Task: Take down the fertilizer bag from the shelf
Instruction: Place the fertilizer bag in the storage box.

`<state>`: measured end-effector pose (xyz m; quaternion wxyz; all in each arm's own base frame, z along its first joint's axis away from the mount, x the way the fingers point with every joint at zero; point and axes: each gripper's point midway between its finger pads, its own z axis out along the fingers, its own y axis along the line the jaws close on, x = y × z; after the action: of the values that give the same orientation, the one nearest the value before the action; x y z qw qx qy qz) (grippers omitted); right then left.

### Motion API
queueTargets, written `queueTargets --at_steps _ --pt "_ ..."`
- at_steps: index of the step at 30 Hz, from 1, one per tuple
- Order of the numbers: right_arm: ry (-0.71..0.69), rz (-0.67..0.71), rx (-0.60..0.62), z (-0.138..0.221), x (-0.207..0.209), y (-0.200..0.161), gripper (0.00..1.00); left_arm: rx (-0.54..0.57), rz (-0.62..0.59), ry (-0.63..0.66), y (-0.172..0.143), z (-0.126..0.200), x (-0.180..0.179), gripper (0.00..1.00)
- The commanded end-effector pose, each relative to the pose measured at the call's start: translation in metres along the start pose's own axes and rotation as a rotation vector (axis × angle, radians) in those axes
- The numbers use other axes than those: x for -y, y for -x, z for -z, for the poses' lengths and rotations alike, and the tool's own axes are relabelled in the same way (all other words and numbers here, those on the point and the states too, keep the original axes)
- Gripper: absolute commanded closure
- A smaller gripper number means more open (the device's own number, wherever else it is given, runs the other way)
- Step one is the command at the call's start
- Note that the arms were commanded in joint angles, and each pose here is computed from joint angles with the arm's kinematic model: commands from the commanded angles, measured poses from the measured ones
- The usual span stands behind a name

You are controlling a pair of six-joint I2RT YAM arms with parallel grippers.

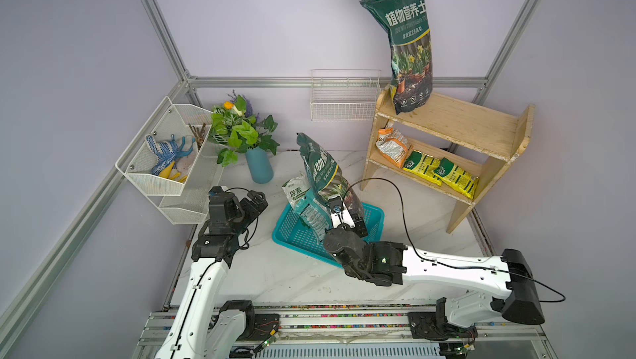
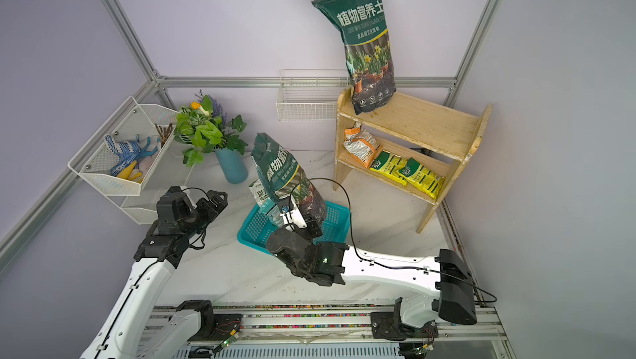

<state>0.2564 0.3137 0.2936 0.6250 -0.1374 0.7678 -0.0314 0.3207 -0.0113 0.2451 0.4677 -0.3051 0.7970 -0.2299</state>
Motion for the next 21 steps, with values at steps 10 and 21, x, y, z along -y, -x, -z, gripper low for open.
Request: queueTargets --at_steps 10,21 --pt "-0.07 -0.383 0.116 -0.02 0.015 0.022 1.0 -0.031 0.017 -0.004 -0.012 -0.003 -0.009 0.0" --pt "-0.09 -0.412 0.106 -0.031 0.006 -0.01 1.0 -0.034 0.022 -0.006 -0.012 -0.003 -0.01 0.0"
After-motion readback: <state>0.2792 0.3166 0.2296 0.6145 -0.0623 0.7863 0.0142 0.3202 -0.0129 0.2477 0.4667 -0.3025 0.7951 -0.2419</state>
